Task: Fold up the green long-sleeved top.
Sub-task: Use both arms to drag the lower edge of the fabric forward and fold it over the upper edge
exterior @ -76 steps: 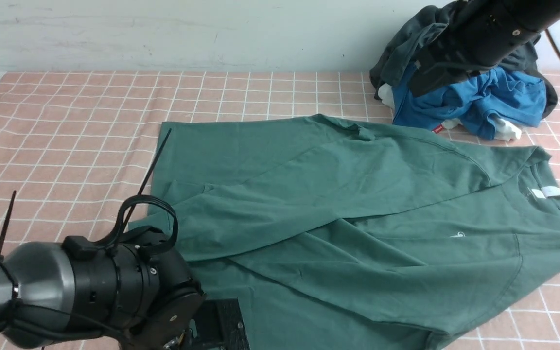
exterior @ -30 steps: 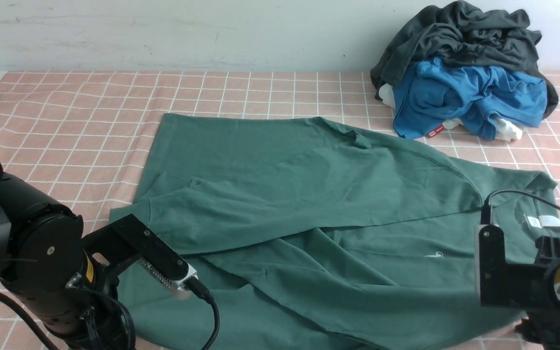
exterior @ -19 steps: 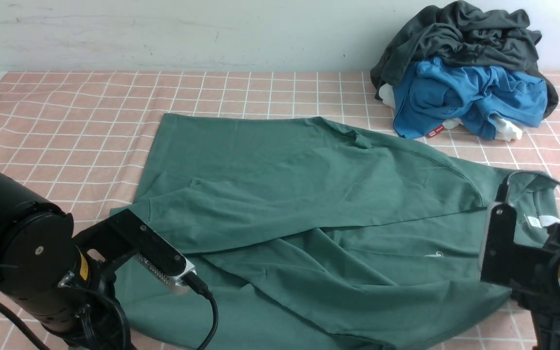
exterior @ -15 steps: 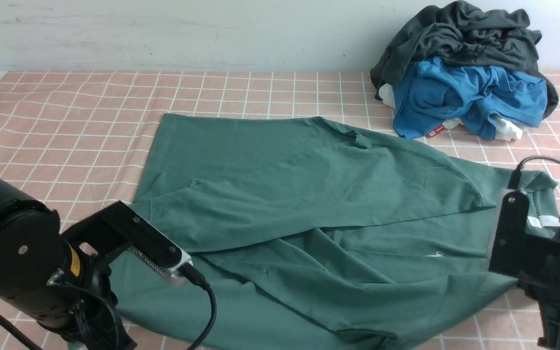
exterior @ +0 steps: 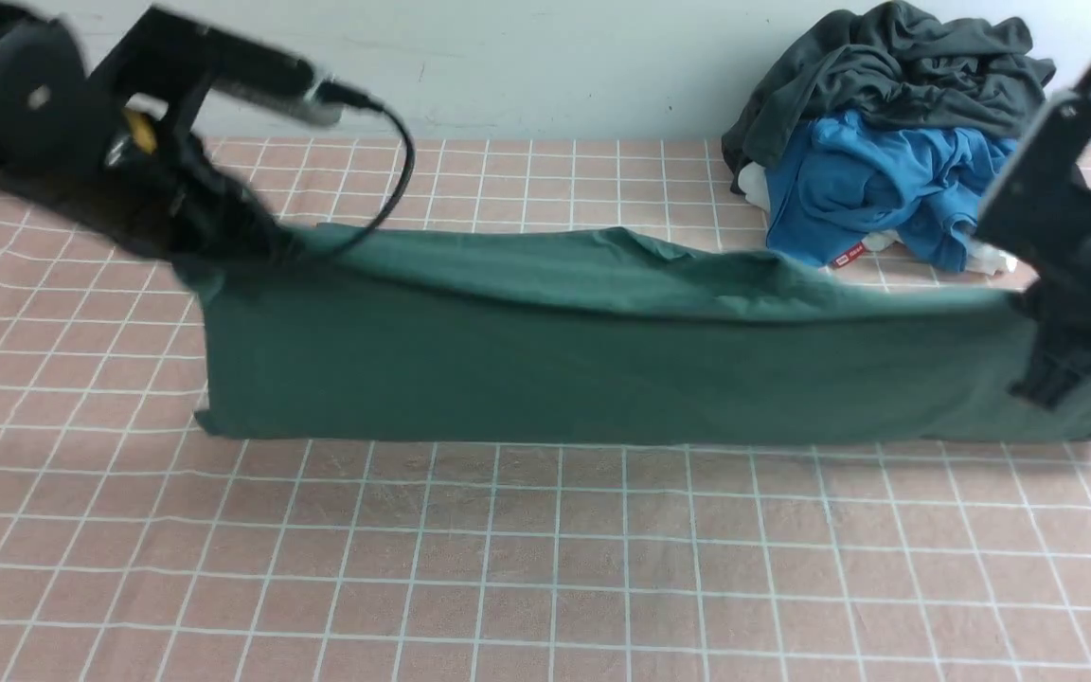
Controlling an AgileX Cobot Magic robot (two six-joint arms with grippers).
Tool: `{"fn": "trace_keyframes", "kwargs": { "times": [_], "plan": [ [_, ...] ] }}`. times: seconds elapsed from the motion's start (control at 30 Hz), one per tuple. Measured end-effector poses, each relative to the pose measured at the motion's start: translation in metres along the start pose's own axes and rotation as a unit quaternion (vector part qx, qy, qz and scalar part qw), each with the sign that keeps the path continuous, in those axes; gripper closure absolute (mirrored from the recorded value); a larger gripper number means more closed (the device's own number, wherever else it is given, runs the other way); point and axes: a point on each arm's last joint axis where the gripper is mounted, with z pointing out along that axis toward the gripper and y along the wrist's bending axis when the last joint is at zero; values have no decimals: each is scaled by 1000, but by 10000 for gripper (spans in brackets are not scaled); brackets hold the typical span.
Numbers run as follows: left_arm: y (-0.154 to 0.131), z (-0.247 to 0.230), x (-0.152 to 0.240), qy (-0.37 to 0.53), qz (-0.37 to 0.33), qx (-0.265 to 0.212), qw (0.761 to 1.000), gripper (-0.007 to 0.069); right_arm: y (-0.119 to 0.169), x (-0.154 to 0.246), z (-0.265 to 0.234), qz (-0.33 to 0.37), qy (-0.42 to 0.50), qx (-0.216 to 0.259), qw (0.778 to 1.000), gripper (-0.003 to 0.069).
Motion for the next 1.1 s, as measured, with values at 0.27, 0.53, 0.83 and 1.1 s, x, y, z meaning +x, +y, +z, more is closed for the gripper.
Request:
{"fn": "trace_keyframes", "kwargs": {
  "times": [0.27, 0.53, 0.83, 1.1],
  "plan": [
    [11, 144, -67, -14, -30, -12, 999, 611, -20, -37, 122, 86, 46, -12, 995, 659],
    [27, 216, -70, 21, -110, -31, 993, 344, -35, -51, 165, 266, 146, -11, 953, 491],
    [45, 174, -90, 3, -115, -62, 991, 176, -37, -97, 126, 275, 81, -120, 950, 457],
    [41, 124, -97, 52, -55, -9, 997, 375, 48, -138, 163, 142, -51, -282, 947, 664]
  ]
}}
